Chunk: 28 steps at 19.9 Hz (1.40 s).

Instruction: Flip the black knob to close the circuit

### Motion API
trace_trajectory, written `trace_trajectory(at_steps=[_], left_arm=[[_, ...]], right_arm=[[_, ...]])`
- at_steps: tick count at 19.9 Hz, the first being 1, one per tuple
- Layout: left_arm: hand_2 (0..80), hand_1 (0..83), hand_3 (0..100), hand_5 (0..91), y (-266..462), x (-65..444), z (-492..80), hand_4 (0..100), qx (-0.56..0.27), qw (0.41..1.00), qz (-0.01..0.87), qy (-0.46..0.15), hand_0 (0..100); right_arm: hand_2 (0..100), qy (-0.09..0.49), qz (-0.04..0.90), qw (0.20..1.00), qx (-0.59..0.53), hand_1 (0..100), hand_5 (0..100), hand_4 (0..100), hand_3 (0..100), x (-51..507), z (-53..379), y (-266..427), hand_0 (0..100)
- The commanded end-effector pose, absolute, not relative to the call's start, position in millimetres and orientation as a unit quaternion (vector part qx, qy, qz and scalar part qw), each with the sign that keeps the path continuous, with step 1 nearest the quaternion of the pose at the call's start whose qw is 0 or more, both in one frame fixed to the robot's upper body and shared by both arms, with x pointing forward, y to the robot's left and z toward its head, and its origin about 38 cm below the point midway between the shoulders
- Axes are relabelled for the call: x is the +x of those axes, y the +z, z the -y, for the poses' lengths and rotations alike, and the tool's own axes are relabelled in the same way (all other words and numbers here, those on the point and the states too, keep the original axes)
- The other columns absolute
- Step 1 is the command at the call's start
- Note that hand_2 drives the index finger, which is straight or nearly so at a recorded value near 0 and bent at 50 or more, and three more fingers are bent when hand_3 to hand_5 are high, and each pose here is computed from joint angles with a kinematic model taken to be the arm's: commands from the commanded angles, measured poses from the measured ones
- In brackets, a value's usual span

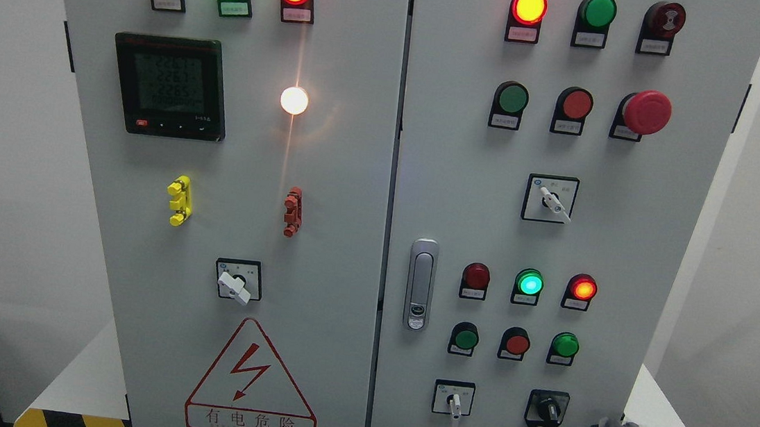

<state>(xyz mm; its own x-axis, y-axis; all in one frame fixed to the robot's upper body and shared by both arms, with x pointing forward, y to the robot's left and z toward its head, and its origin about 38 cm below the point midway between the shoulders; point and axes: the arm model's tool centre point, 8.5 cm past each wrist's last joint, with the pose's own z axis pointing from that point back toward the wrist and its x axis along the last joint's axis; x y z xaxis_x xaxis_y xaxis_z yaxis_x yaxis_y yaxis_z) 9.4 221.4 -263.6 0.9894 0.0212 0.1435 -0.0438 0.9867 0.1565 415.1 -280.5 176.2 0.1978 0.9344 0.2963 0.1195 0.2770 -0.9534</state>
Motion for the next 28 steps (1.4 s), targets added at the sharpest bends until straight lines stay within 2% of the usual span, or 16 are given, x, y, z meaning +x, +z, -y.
trace_trajectory(at_steps=[1, 6, 10, 17, 18, 21, 23, 25, 28], left_arm=[[0.0, 55.6, 0, 0.0, -264, 9, -221, 0, 0.08, 0.994, 0.071, 0.016, 12], [0.0, 55.6, 0, 0.0, -264, 9, -221, 0, 0.08, 0.994, 0.071, 0.016, 12], [0.0, 55.6, 0, 0.0, -264, 10, -221, 0, 0.08, 0.994, 0.072, 0.017, 12], [0.0, 55.6, 0, 0.0, -264, 9, -221, 0, 0.08, 0.994, 0.071, 0.017, 12], [0.0, 55.6, 0, 0.0, -264, 9, -221, 0, 0.08, 0.994, 0.071, 0.017, 12], [0.0, 55.6, 0, 0.0, -264, 10, -221, 0, 0.08, 0.994, 0.072, 0.017, 12], [0.0, 55.6, 0, 0.0, -264, 10, -221, 0, 0.08, 0.994, 0.072, 0.017, 12], [0.0, 55.6, 0, 0.0, -264, 9, -221, 0, 0.08, 0.994, 0.071, 0.016, 12], [0.0, 55.6, 0, 0.0, -264, 10, -221, 0, 0.08, 0.994, 0.072, 0.016, 12]], right_arm=[[92, 0.363, 0.55, 0.582, -0.477, 0, 98, 95, 100, 413, 257, 173, 0], [91, 0.339, 0.588, 0.574, -0.457, 0, 98, 95, 100, 406, 250, 178, 0], [88, 0.298, 0.649, 0.572, -0.402, 0, 96, 94, 100, 399, 236, 180, 0], [75, 0.215, 0.707, 0.592, -0.321, 4, 82, 88, 100, 377, 226, 165, 0], [73, 0.203, 0.713, 0.594, -0.314, 4, 80, 87, 98, 372, 227, 164, 0], [61, 0.179, 0.72, 0.612, -0.273, 6, 71, 78, 87, 354, 226, 152, 0], [50, 0.15, 0.733, 0.625, -0.222, 6, 61, 67, 69, 345, 222, 147, 0], [36, 0.107, 0.746, 0.638, -0.158, 6, 48, 50, 50, 337, 219, 143, 0], [22, 0.042, 0.756, 0.649, -0.076, 5, 29, 34, 34, 322, 218, 138, 0]])
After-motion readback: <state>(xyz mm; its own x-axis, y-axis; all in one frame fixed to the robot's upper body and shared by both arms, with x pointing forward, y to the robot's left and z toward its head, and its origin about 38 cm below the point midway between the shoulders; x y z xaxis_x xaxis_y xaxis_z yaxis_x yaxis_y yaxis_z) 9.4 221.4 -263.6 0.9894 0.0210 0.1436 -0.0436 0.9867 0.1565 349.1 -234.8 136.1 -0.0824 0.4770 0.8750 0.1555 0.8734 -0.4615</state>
